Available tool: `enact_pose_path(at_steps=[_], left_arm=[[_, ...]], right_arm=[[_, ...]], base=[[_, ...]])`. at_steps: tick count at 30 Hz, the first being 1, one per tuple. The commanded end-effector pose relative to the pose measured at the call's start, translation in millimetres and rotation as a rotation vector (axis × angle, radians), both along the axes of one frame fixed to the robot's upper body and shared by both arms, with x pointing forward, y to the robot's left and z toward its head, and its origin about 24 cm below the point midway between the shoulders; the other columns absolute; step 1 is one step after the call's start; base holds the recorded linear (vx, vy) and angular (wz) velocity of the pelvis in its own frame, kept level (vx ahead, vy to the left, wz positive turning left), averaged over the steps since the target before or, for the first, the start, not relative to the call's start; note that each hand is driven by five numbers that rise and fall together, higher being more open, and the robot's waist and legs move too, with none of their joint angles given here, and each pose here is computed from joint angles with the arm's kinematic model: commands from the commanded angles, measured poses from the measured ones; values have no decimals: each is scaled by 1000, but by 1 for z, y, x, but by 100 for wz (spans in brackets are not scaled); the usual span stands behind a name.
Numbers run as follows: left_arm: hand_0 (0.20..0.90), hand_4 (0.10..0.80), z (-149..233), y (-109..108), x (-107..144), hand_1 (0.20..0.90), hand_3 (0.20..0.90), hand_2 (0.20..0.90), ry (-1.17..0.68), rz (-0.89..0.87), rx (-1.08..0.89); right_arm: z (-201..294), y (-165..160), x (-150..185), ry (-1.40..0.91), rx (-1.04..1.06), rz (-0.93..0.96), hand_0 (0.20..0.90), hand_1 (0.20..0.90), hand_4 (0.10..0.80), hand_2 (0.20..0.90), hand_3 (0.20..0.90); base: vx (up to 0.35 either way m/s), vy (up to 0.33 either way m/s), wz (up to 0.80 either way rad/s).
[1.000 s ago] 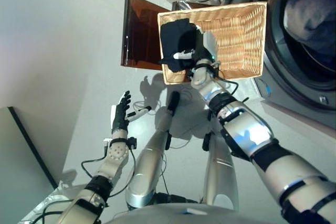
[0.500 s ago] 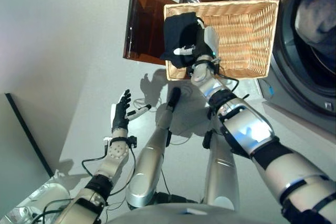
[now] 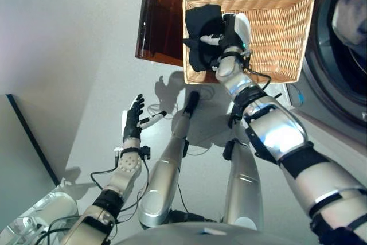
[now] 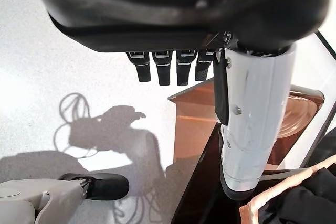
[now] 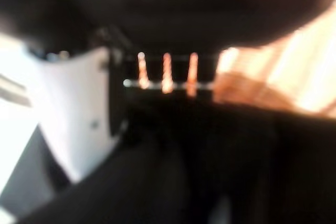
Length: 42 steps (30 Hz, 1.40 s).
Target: Pick up the clothes and place them into the washing machine
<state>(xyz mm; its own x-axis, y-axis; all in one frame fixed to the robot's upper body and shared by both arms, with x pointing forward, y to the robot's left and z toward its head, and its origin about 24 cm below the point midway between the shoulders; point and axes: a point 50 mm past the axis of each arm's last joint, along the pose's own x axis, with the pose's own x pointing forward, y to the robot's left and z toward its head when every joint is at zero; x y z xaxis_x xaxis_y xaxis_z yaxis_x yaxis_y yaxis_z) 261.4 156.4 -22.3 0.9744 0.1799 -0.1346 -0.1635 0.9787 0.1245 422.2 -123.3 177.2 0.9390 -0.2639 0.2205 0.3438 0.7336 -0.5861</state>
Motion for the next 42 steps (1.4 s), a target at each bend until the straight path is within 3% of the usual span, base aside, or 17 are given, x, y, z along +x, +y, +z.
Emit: enact_pose_path(at_steps=[1, 16, 33, 42], left_arm=[[900, 800, 21, 16, 6, 900, 900, 900, -111, 21, 33], [900, 800, 14, 21, -3, 900, 900, 900, -76, 2, 53], [900, 800, -40, 30, -26, 900, 900, 900, 191, 48, 98], [900, 800, -61, 28, -42, 900, 900, 900, 305, 39, 84]], right_arm=[[16, 24, 0, -68, 12, 76, 200, 200, 300, 200, 200], [12, 4, 0, -80, 18, 13, 200, 200, 300, 200, 200], [-11, -68, -19, -199, 297, -113, 200, 200, 300, 200, 200], [-18, -92, -32, -299, 632, -115, 200, 200, 300, 200, 200]], base=[[-12, 0, -5], [-5, -2, -5], [11, 0, -13], [45, -2, -12]])
